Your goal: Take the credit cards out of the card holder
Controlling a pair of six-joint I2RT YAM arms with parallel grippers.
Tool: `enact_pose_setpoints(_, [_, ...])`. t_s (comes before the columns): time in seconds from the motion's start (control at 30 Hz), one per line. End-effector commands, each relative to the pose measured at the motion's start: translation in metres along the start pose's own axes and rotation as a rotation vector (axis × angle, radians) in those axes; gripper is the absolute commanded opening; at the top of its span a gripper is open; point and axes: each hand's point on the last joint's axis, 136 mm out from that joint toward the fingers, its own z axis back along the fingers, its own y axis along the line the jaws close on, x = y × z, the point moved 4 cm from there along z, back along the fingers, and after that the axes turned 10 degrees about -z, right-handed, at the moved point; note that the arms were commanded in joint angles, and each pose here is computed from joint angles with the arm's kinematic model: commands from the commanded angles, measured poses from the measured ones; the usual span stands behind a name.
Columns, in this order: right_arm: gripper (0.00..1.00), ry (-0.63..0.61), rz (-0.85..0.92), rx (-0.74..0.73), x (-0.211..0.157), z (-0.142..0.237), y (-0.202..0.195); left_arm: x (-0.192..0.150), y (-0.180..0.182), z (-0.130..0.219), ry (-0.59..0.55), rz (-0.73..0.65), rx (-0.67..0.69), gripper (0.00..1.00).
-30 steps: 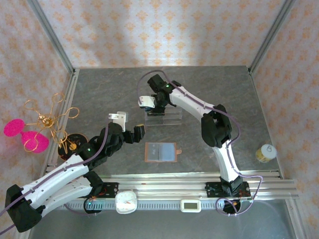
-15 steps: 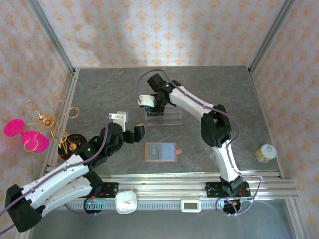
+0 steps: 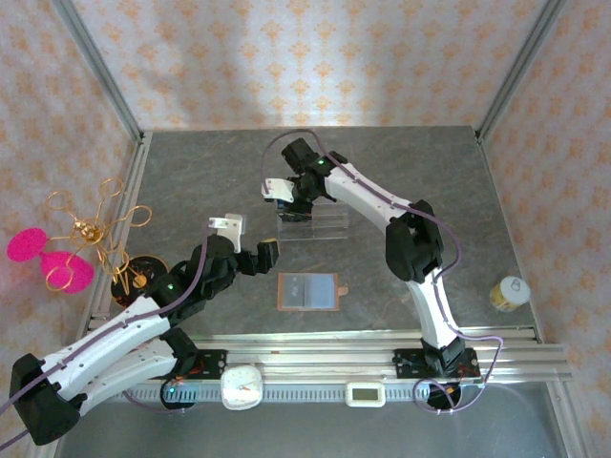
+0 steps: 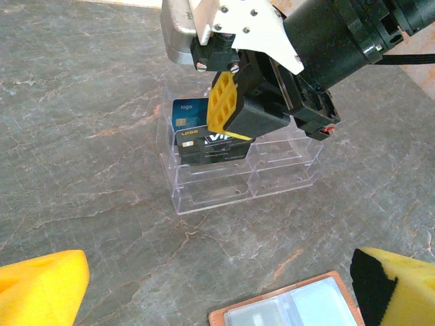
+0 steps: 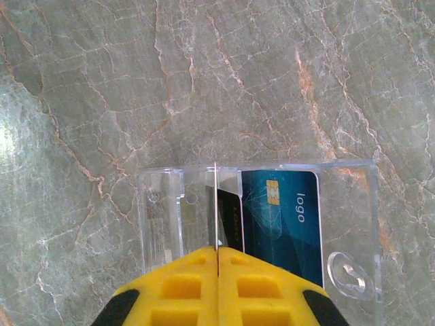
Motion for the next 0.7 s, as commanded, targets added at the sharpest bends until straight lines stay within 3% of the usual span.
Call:
enact_pose_setpoints(0.0, [0.0,0.008,-0.027,0.008,-0.005,-0.008,0.0,0.001,0.002,0.0,-0.019,0.011,0.0,0.99])
enact_pose_setpoints(0.33, [0.0,0.031,-0.059,0.001,-0.015,-0.019,0.0,0.001,0.003,-0.001,-0.016,0.007,0.002,0.99])
enact_pose_setpoints(0.47, [0.22,0.009,-0.089,-0.063,-0.009,-0.013,-0.011,0.001,0.001,-0.001,-0.013,0.01,-0.009,0.99])
enact_pose_setpoints(0.67, [0.32,-0.058,-0.131,-0.11,0.007,0.011,-0.017,0.003,-0.001,0.0,-0.02,0.03,-0.023,0.99])
